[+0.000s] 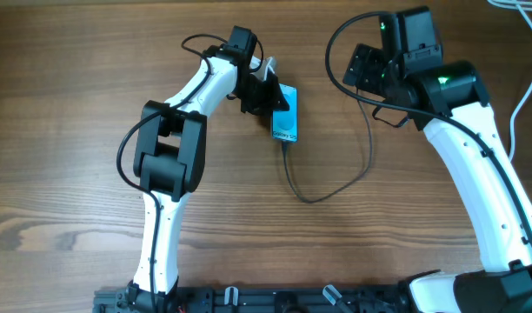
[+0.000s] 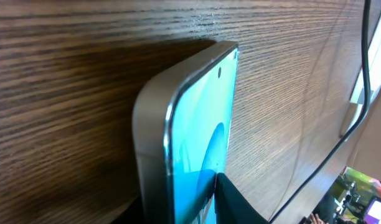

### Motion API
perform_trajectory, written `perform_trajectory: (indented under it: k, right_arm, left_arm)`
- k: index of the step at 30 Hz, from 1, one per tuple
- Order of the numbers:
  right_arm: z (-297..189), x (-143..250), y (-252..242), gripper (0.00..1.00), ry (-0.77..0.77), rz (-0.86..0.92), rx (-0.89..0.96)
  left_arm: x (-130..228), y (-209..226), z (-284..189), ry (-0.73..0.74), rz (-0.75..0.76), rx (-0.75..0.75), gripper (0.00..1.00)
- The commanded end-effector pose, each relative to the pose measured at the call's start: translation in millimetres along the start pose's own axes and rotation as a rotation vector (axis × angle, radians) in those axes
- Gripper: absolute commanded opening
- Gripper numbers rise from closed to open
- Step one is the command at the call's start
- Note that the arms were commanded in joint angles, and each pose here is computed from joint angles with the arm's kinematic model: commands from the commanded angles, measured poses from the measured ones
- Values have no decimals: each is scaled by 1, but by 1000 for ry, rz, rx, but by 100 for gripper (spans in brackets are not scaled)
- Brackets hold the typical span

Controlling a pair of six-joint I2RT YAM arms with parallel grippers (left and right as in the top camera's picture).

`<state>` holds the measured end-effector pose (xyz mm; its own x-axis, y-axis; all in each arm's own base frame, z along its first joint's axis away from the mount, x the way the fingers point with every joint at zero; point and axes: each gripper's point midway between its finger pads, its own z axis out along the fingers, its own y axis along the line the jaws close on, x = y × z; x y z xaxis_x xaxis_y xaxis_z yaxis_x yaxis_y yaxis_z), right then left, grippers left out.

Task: Plug charger to phone and switch on socket

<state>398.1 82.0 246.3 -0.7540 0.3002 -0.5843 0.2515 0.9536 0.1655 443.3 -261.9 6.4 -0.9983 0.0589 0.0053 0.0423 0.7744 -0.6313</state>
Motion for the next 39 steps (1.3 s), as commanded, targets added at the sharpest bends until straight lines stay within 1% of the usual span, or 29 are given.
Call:
perform_trajectory:
  k: [1, 3, 7, 11, 12, 13, 15, 16, 17, 18, 20, 22, 24, 26, 27, 30, 31, 32, 34, 35, 37, 39]
  right_arm:
    - [-3, -3, -5, 95, -11, -19, 20]
    - [-3, 0, -6, 95, 0, -22, 26]
    - [-3, 1, -7, 97, 6, -24, 29]
    - [-3, 1, -7, 98, 7, -24, 30]
    - [-3, 1, -7, 99, 7, -24, 30]
    - [-3, 1, -7, 99, 7, -24, 31]
    - [-3, 1, -8, 99, 7, -26, 31]
    - [-2, 0, -10, 99, 9, -29, 30]
    - [-1, -2, -17, 99, 24, -30, 23]
    - [-1, -3, -23, 99, 44, -22, 6]
    - [2, -8, -44, 99, 102, 21, -72]
    - [2, -15, -71, 99, 117, 82, -92]
    - [3, -29, -118, 99, 85, 172, -18]
    - [1, -43, -170, 99, 23, 270, 113]
    - [1, -49, -196, 99, -10, 324, 186]
    - [14, -55, -231, 99, -28, 367, 272]
    - [23, -56, -240, 99, -26, 373, 296]
    - [36, -57, -255, 99, -29, 375, 359]
    - [52, -58, -271, 100, -32, 370, 441]
    - [68, -57, -280, 100, -28, 367, 475]
    - [97, -53, -287, 99, -5, 364, 486]
    - [128, -42, -293, 100, 42, 363, 494]
  left_arm:
    - [-1, 15, 1, -18, 5, -90, 28]
    - [-3, 22, 1, -32, 6, -130, 33]
    - [-6, 30, -1, -49, 6, -178, 38]
    - [-6, 31, -1, -50, 6, -179, 40]
    - [-7, 31, -1, -52, 6, -178, 46]
    - [-8, 31, -3, -55, 5, -178, 48]
    - [-12, 31, -10, -73, 4, -174, 62]
    - [-18, 30, -22, -101, 4, -168, 72]
    - [-26, 26, -40, -140, 7, -160, 96]
    - [-31, 23, -54, -172, 15, -153, 100]
    - [-48, 11, -102, -283, 35, -133, 100]
    - [-57, 5, -140, -372, 46, -143, 100]
    - [-63, 5, -178, -461, 46, -187, 100]
    - [-67, 14, -200, -515, 31, -234, 100]
    - [-68, 19, -205, -527, 21, -251, 100]
    - [-70, 27, -208, -532, 6, -259, 100]
    - [-70, 27, -208, -533, 6, -259, 100]
    - [-70, 27, -208, -533, 6, -259, 100]
    - [-70, 27, -208, -532, 7, -258, 100]
    - [-70, 27, -208, -532, 7, -259, 100]
    - [-70, 27, -208, -532, 7, -258, 100]
    - [-70, 27, -208, -532, 7, -259, 100]
